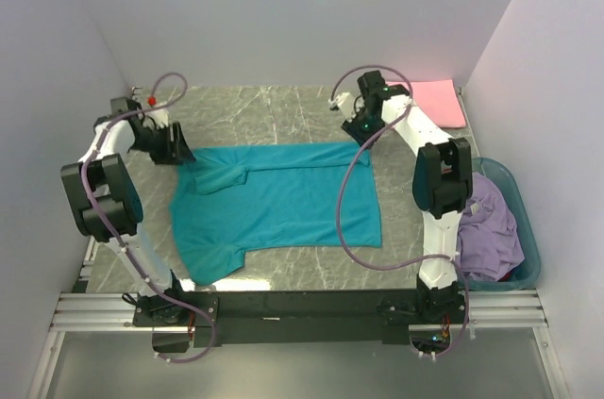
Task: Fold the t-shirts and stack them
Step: Fold the tshirt
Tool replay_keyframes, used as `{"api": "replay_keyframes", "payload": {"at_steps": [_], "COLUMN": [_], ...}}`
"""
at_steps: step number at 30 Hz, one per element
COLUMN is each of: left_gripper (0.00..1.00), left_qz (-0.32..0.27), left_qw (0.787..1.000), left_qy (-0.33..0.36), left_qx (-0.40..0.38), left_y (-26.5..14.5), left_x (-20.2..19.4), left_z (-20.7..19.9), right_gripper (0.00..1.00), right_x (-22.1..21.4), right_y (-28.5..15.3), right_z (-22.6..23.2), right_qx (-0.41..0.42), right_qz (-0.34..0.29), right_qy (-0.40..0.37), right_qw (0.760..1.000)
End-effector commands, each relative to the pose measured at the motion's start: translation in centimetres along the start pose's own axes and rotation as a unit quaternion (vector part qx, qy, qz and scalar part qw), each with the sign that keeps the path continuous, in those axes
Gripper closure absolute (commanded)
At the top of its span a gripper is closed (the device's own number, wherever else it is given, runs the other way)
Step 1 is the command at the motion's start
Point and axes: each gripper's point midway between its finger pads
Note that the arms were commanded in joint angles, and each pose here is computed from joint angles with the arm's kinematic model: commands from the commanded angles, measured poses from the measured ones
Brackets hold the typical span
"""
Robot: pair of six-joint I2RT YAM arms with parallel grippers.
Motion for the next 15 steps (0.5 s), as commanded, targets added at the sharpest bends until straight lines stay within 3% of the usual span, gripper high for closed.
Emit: {"api": "replay_keyframes", "payload": {"at_steps": [1,4,15], "left_gripper": [0.41,0.34,0.41], "left_qz": [0.054,0.072,0.101], "left_qw": [0.999,0.997,0.995], "left_qy": [-0.002,0.002,0.005], "left_qx": [-0.001,0.0,-0.01], "left_y": [0.7,1.3,2.9], "left_x": [-4.2,-6.0,-7.6], "left_z": [0.2,0.1,-1.0], "right_gripper": [0.56,0.55,0.58], "right_x": [-0.6,-1.0,-2.2], "right_y": [0.8,2.1,4.1], "right_z": [3.2,3.9,4.3], "right_qx": [0.033,0.022,0.008], "right_qz": [0.027,0.042,0.067], "right_qy": [-0.038,-0.057,-0.078], "right_qw": [0.998,0.997,0.995]}}
Point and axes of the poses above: each gripper's point midway between its finger pads, its own y axis out along the fingers, its own z axis along the line the jaws close on, x = y × z, and after that the axes turned 10 degrees about -y, right-handed
